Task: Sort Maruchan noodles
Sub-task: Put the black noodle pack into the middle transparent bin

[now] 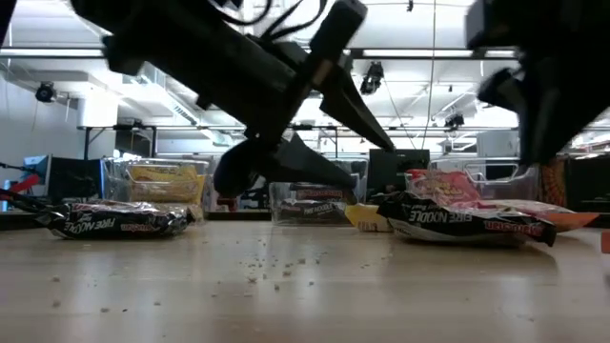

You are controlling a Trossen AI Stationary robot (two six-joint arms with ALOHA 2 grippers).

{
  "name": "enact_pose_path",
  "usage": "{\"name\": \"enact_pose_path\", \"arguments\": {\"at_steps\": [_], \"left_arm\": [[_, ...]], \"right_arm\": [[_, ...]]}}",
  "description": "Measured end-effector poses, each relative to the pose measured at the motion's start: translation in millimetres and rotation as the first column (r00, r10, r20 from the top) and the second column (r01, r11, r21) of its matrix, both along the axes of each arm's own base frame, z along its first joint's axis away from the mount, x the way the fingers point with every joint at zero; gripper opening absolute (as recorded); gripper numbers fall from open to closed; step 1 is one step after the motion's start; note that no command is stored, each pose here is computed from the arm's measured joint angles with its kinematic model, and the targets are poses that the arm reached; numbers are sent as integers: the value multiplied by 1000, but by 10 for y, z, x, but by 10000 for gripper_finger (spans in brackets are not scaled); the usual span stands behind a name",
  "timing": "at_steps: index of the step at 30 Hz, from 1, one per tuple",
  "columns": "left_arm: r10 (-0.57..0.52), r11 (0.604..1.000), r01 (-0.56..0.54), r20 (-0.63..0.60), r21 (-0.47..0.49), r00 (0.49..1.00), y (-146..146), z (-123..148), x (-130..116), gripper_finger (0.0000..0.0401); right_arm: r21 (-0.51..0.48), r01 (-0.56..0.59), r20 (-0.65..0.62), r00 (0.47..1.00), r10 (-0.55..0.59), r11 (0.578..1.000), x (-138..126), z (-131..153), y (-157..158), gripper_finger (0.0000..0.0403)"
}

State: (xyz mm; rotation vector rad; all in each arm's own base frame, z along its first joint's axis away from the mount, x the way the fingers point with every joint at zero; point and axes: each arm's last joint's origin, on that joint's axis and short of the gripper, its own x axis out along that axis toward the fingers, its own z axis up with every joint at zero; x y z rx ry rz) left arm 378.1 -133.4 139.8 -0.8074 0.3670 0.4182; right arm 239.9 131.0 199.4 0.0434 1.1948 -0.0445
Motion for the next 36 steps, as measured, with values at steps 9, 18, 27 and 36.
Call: {"name": "enact_pose_path", "arguments": {"at_steps": [9, 18, 27, 36], "left_arm": [[46, 999, -46, -22, 3, 999, 363, -37, 113, 213], [3, 997, -1, 21, -72, 1000, 572, -256, 266, 213], [-5, 997, 6, 12, -74, 1000, 640, -315, 287, 213], [-18, 997, 19, 10, -76, 1000, 658, -315, 292, 213]], "right_arm": [[-91, 46, -40, 998, -50, 995, -132, -357, -102, 68], [-150, 64, -37, 997, -71, 987, -189, -544, -176, 68], [-90, 66, 4, 998, -65, 994, -208, -442, -146, 68], [-139, 52, 32, 998, -48, 989, -131, -560, -170, 68]]}}
